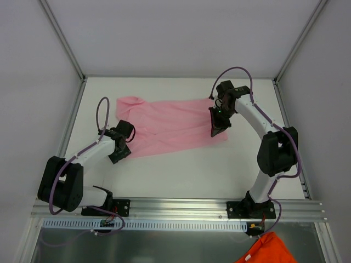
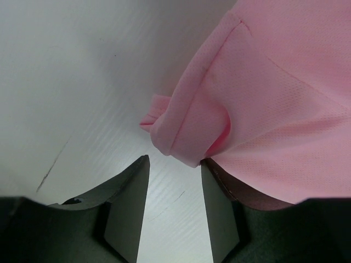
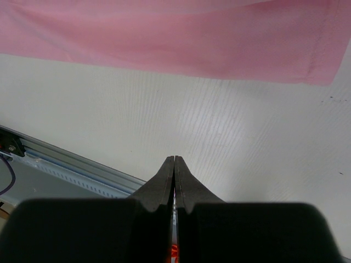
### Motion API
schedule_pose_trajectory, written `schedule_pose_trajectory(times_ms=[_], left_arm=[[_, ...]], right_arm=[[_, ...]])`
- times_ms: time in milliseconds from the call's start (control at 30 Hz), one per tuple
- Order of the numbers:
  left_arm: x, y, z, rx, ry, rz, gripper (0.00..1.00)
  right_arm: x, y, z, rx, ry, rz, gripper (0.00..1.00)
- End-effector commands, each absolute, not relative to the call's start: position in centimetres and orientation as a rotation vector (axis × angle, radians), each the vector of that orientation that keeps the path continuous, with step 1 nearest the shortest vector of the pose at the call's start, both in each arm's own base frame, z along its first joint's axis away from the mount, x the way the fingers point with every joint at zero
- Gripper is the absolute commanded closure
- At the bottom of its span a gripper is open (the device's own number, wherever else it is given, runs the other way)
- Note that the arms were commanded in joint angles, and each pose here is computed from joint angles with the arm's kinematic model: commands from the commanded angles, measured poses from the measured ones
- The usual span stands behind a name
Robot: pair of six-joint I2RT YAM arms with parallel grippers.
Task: Fold and stack the t-shirts
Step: Fold the flattened tshirt in 1/3 of the way
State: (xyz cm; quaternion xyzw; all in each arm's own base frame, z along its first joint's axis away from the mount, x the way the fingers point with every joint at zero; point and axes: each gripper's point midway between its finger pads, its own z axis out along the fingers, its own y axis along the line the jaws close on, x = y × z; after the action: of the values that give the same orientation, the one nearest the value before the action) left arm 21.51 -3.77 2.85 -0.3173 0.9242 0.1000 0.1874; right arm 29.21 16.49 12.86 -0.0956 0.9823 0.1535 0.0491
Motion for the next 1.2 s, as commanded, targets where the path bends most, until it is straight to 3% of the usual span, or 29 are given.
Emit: schedule_pose_trajectory(times_ms=[0, 367, 633, 967, 1167], left_arm=[[22.8, -3.0, 4.5, -0.867, 2.513, 0.319, 0.57], [23.6, -3.2, 5.5, -0.824, 2.496, 0.288, 0.47], [25.0, -4.0, 7.9, -0.809, 2.457, 0.206, 0.43], [24.2, -2.9, 9.2, -0.820, 2.451, 0.282, 0.41], [23.8, -3.2, 8.8, -0.838, 2.435, 0.224, 0.19]], right_arm=[[29.0, 16.1, 14.1, -0.314, 2.950, 0.464, 0.99], [30.5, 21.5, 11.4, -0.337, 2.922, 0.691, 0.99], [32.2, 23.3, 7.5, -0.377, 2.940, 0.538, 0.99], [32.6, 23.3, 3.7, -0.446, 2.909, 0.352, 0.99], [33.5, 22.4, 3.9, -0.485, 2.802, 0.190, 0.99]])
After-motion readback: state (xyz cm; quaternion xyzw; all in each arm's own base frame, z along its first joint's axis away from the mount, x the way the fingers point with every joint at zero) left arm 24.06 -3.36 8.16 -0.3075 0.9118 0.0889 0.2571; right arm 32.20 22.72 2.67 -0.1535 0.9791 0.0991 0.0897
